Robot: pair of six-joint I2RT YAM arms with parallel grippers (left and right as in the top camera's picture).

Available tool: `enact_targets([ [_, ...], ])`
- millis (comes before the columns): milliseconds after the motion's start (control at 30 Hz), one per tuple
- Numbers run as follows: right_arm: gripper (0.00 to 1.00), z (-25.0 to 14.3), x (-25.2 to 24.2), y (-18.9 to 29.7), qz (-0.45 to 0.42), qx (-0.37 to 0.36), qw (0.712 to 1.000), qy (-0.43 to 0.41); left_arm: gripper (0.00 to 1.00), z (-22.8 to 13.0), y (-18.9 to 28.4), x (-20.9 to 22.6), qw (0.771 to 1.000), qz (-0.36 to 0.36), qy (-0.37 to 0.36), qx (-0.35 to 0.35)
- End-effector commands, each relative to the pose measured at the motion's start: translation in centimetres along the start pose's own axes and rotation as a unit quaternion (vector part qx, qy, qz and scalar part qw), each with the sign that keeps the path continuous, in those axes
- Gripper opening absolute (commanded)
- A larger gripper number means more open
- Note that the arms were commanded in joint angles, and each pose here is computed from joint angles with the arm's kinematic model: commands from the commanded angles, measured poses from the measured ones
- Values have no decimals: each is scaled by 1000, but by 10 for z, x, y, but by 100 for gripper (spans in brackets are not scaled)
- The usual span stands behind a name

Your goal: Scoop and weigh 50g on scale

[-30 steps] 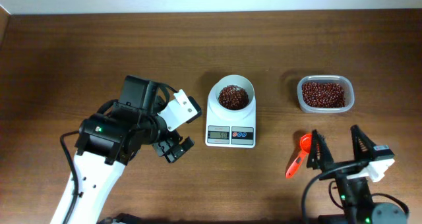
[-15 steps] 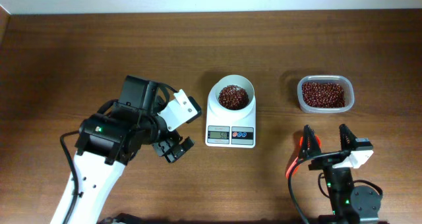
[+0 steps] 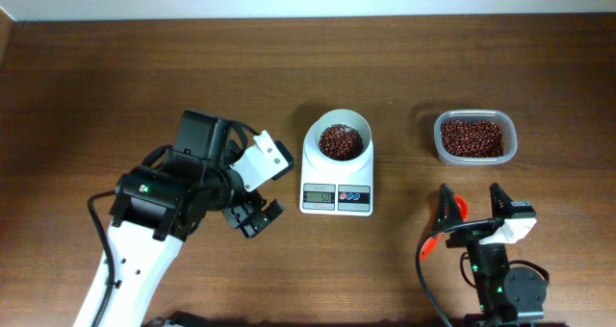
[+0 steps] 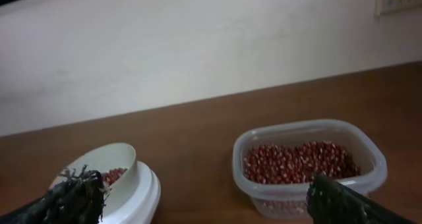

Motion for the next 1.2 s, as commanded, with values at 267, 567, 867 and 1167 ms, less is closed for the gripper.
enact_targets([
  [267, 99, -10, -11, 1, -37, 23, 995, 94, 99, 1, 4, 2, 1000, 5, -7, -6],
  [567, 99, -10, -11, 1, -36, 24, 995, 94, 99, 1, 4, 2, 1000, 5, -7, -6],
  [867, 99, -10, -11, 1, -35, 26, 986, 162, 99, 1, 4, 2, 1000, 5, -7, -6],
  [1167, 99, -10, -10, 1, -31, 25, 987, 157, 99, 1, 4, 2, 1000, 5, -7, -6],
])
Point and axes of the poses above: each gripper's point midway between its finger pads, its own y axis back along the fingers, its own x axis along the line the jaws close on, z = x × y, the point moved 7 cm from there along y, back along the fingers, and after that the axes turned 11 degrees about -y, right-handed, at the moved point
